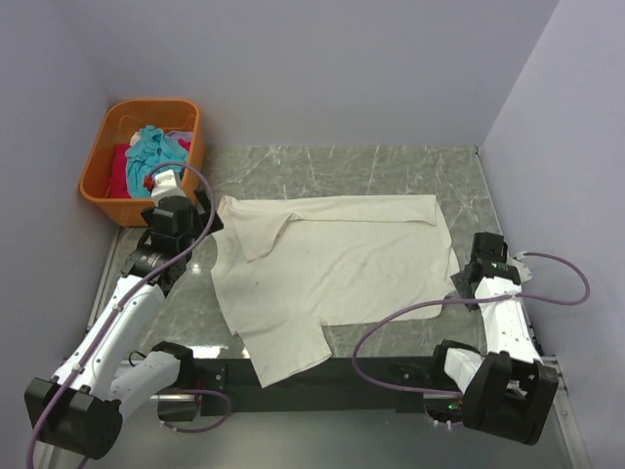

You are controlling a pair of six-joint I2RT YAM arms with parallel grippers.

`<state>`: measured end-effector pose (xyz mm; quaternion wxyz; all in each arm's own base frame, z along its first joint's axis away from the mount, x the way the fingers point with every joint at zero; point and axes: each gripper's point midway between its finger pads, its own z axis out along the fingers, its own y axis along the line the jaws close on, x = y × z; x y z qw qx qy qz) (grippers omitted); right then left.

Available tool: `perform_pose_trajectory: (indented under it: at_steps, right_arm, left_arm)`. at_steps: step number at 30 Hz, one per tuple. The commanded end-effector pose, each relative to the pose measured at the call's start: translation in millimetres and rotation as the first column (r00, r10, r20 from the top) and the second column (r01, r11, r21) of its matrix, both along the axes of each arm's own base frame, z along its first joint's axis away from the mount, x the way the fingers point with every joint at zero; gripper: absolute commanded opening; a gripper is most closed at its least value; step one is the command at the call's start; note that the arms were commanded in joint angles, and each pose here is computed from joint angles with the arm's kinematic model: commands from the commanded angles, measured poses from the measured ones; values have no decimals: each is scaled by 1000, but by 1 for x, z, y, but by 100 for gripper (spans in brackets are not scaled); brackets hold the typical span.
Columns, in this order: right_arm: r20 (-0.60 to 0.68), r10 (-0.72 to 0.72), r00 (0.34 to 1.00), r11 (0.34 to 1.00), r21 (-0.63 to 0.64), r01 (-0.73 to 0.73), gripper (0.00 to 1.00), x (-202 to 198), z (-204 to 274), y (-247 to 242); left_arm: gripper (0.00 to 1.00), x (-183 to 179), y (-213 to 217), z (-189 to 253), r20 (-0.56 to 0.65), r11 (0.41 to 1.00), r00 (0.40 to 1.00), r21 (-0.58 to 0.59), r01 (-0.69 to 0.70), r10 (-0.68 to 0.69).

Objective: Fold and stack the t-shirts
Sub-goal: Fold the tshirt

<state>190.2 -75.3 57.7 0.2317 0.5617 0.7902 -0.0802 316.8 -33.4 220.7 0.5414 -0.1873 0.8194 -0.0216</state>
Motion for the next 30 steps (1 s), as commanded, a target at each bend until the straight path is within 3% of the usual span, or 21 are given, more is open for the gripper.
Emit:
perform_pose_trajectory:
  at_steps: [1,6,10,13,18,22,30]
  right_arm:
    - [96,-86,992,992,-85,95,57,4,25,-19]
    - [131,178,975,979,-120,-163,58,40,58,-11]
    - [80,319,944,947,-54,-316,59,46,42,6]
    - [88,420,903,908,-21,-419,56,55,33,20]
    - [26,626,780,780,-4,-626,56,72,29,67]
    - [5,673,739,737,80,-671,56,82,14,93]
    - [-141,608,781,794,108,-598,56,70,-24,75]
  left_arm:
    - [97,2,1,6,25,1000,1000,8,-1,1]
    - [97,5,0,-2,-2,1000,1000,11,4,-4]
    - [97,7,0,-7,-19,1000,1000,12,4,-4]
    - [97,7,-1,-9,-23,1000,1000,14,5,-5]
    - [97,7,-1,-11,-28,1000,1000,16,7,-7]
    - [96,8,-2,-11,-29,1000,1000,13,11,-11]
    - [96,7,0,-12,-34,1000,999,20,5,-4]
